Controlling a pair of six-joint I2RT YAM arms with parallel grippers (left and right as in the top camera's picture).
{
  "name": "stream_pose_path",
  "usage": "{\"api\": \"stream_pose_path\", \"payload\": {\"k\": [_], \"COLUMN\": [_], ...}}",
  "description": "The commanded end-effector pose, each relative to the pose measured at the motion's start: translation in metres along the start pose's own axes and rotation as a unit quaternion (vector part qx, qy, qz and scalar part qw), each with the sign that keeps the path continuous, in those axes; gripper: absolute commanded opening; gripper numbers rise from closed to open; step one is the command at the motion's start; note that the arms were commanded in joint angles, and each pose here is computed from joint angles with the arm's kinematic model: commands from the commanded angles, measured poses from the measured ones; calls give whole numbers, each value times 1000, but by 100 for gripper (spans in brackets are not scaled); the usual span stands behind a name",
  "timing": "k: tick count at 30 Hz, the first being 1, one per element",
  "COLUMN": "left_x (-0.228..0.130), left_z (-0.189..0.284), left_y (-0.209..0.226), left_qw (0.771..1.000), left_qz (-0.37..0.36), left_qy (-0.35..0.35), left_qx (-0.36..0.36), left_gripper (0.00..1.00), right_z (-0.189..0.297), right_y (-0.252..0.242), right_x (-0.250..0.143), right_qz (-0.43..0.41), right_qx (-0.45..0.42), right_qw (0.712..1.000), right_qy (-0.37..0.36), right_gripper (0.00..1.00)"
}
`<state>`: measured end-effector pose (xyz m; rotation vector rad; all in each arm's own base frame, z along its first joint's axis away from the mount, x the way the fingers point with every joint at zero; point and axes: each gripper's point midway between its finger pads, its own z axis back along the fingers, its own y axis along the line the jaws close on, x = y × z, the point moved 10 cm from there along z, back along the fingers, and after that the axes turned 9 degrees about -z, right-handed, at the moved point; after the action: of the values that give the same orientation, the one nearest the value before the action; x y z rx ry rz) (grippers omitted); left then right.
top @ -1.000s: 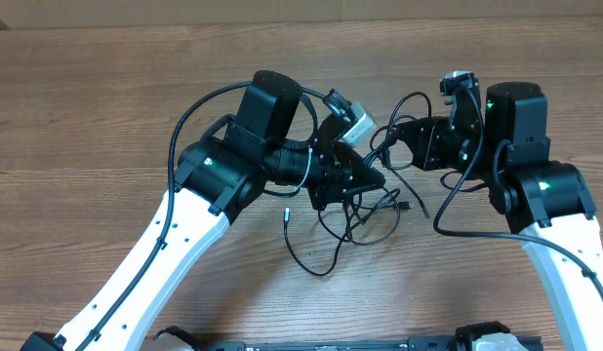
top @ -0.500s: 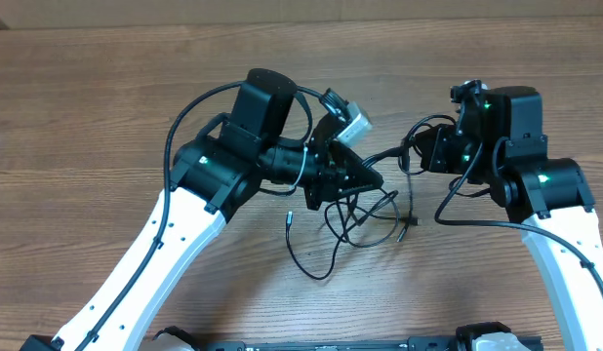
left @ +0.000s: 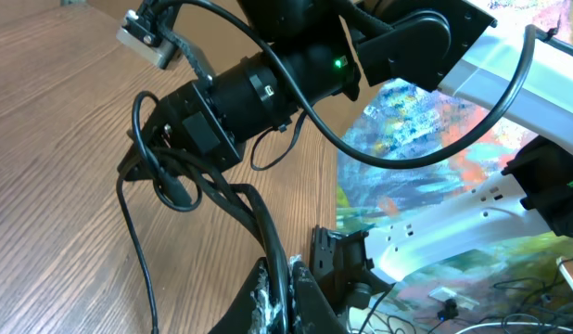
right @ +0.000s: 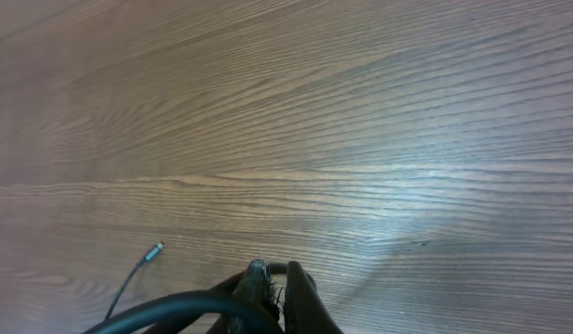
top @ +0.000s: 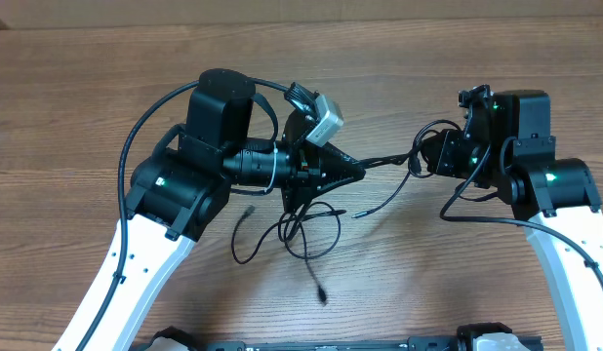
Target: Untangle cables
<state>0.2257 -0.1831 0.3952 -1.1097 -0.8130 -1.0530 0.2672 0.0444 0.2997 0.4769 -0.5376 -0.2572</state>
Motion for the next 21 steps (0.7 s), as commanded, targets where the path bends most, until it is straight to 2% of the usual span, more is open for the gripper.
{"api": "stream_pose_path", "payload": {"k": [1, 5, 8, 11, 13, 14, 15, 20, 21], "left_x": [13, 10, 5, 0, -4, -6, -7, -13, -17], "left_z": [17, 17, 18, 21, 24, 25, 26, 27, 28], "left_y": [-22, -14, -5, 5, 10, 12, 13, 14, 17], "left_qw": [998, 998, 994, 980, 968, 962, 960, 953, 946], "left_qz": [-48, -35, 8, 67, 100, 113, 118, 129, 138], "left_qy": [-27, -13, 3, 11, 17, 21, 23, 40, 52], "left_qx": [-10, 44, 113, 185, 230, 246, 253, 270, 289], "left_gripper": [4, 4, 4, 4, 4, 4, 4, 4, 4], "right_z": [-2, 1, 5, 13, 22, 30, 33, 57, 59], "right_y": [-8, 12, 22, 34, 43, 49, 51, 64, 65], "right_x": [3, -2, -4, -8, -10, -13, -13, -13, -13], "right_qz": [-15, 32, 58, 106, 144, 174, 185, 251, 259], "right_qx": [-3, 134, 204, 299, 376, 430, 449, 578, 578], "right_qw": [1000, 989, 975, 945, 911, 882, 870, 773, 771], "right_qy": [0, 46, 63, 78, 84, 84, 83, 72, 66], "right_gripper": [4, 4, 4, 4, 4, 4, 4, 4, 4]}}
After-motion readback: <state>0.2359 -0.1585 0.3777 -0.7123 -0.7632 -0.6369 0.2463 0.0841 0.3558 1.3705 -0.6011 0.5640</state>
